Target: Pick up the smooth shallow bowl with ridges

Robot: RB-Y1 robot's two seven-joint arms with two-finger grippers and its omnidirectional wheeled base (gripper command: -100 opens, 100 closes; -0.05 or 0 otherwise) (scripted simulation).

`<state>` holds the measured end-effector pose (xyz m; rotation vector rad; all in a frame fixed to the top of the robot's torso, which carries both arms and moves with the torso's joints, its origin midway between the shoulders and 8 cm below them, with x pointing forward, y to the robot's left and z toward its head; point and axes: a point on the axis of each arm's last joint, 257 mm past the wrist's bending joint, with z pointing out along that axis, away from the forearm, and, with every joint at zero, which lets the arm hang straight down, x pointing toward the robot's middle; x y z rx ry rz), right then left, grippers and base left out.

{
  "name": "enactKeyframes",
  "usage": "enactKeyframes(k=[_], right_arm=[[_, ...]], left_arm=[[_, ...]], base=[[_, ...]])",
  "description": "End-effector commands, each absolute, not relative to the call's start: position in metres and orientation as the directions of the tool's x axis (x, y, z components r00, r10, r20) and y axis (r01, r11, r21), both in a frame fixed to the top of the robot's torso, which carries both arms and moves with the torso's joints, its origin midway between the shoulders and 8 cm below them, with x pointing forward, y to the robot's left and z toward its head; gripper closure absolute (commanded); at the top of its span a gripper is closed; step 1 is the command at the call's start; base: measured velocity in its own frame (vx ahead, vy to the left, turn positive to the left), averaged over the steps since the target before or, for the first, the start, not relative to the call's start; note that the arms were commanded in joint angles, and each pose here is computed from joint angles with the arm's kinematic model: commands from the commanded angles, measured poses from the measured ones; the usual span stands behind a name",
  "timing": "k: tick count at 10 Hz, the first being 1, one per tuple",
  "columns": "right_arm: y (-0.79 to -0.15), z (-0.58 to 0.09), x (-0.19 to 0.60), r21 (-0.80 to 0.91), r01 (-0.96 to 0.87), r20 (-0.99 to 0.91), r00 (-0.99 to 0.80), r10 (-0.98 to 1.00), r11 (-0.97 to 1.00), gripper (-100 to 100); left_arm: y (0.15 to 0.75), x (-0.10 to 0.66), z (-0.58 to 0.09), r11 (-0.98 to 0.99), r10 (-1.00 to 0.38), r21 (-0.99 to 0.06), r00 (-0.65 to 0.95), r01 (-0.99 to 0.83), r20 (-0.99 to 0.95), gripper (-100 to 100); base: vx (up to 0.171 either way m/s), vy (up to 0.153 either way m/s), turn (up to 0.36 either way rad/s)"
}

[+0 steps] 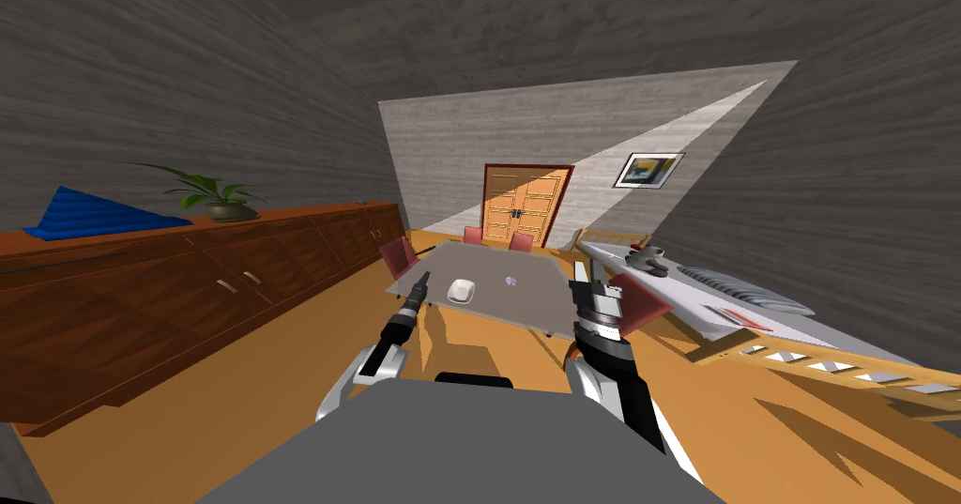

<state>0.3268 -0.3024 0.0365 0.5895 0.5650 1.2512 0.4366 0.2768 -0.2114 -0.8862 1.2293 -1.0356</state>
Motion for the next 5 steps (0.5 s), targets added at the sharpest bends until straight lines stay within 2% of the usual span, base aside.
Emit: enactKeyframes(k=[1,5], right_arm=[[-0.302,0.037,0.327,0.686,-0.697,-0.072,0.22,0.973,0.209,0],[-0.302,0.036,0.327,0.686,-0.697,-0.072,0.22,0.973,0.209,0]], left_arm=[[0.278,0.438,-0.238,0.312,-0.95,-0.947,0.016,0.075,-0.312,-100],[0.278,0.441,-0.283,0.322,-0.947,-0.947,-0.013,-0.018,-0.321,-100]], base=[[-0.043,-0.012,-0.06],[-0.031,-0.002,-0.054]])
